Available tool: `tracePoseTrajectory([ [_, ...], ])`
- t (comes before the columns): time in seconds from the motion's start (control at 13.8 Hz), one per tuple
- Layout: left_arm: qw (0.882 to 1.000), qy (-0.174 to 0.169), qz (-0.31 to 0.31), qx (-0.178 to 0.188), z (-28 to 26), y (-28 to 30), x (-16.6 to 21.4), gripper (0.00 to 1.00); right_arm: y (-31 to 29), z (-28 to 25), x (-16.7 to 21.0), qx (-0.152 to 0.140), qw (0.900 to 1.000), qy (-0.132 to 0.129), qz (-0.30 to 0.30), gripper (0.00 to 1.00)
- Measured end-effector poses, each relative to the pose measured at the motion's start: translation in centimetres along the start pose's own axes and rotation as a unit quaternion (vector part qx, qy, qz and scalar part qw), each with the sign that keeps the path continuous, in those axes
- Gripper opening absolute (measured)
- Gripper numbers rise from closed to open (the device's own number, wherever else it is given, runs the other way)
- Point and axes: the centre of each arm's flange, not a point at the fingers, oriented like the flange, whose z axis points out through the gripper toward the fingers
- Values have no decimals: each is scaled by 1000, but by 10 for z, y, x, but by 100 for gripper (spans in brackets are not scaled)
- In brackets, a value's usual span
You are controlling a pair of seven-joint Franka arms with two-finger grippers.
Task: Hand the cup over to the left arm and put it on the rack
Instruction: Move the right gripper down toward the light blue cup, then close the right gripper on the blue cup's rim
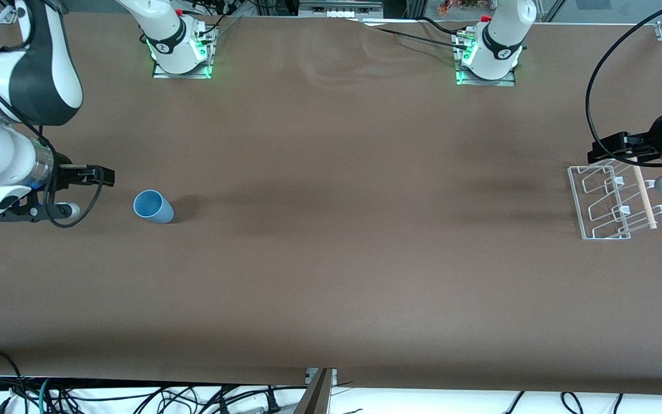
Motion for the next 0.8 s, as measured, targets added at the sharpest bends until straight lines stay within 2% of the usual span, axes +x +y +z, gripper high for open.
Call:
tracePoseTrajectory([
  [0.22,1000,0,10,2,0,12,0,100,2,30,7,-1,1000,15,-13,99],
  [0.51,1000,0,13,2,0,15,-1,100,3,74,6,2,1000,22,-14,99],
  [0.8,1000,1,13,2,0,15,-1,100,5,133,1,1,997,72,-17,99],
])
